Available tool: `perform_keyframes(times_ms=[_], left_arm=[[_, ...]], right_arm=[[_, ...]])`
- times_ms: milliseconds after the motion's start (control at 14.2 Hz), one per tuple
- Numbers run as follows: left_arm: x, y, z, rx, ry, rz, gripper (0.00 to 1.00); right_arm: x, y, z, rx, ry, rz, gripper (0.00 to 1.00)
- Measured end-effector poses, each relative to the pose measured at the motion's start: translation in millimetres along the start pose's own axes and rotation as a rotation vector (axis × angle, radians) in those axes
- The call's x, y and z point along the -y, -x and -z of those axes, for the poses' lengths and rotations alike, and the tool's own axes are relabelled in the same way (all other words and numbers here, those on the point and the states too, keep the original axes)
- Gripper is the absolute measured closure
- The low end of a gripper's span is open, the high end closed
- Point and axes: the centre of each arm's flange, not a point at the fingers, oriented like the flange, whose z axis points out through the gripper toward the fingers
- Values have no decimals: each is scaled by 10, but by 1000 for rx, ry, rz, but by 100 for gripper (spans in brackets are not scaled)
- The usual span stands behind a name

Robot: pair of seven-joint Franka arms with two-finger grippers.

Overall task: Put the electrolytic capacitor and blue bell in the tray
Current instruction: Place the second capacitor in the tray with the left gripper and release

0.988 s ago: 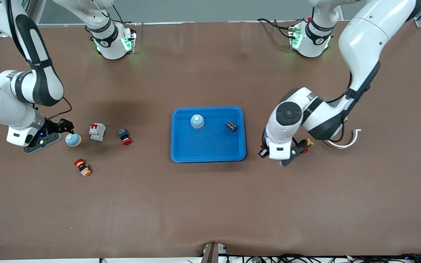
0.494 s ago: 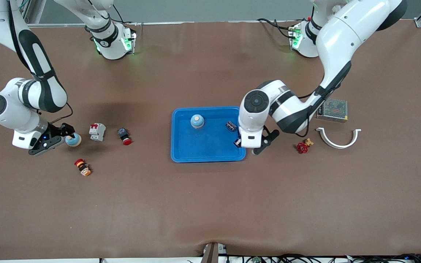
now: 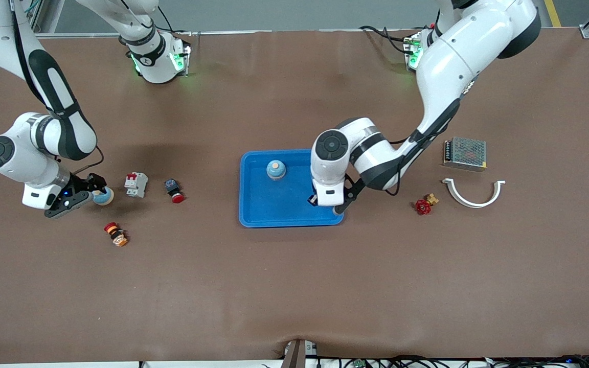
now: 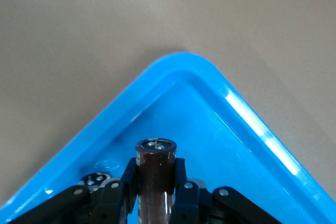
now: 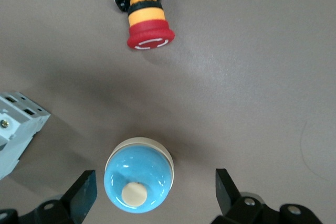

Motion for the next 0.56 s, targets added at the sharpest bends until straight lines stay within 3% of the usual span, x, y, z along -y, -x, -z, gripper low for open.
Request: perform_keyframes(times_ms=[424, 565], left_arm=[[-28, -7, -285, 6, -6, 16, 69], [-48, -24, -262, 6, 0, 19, 54]], right_arm=[[112, 131, -189, 13, -15, -2, 0], [128, 144, -251, 12, -13, -2, 0]])
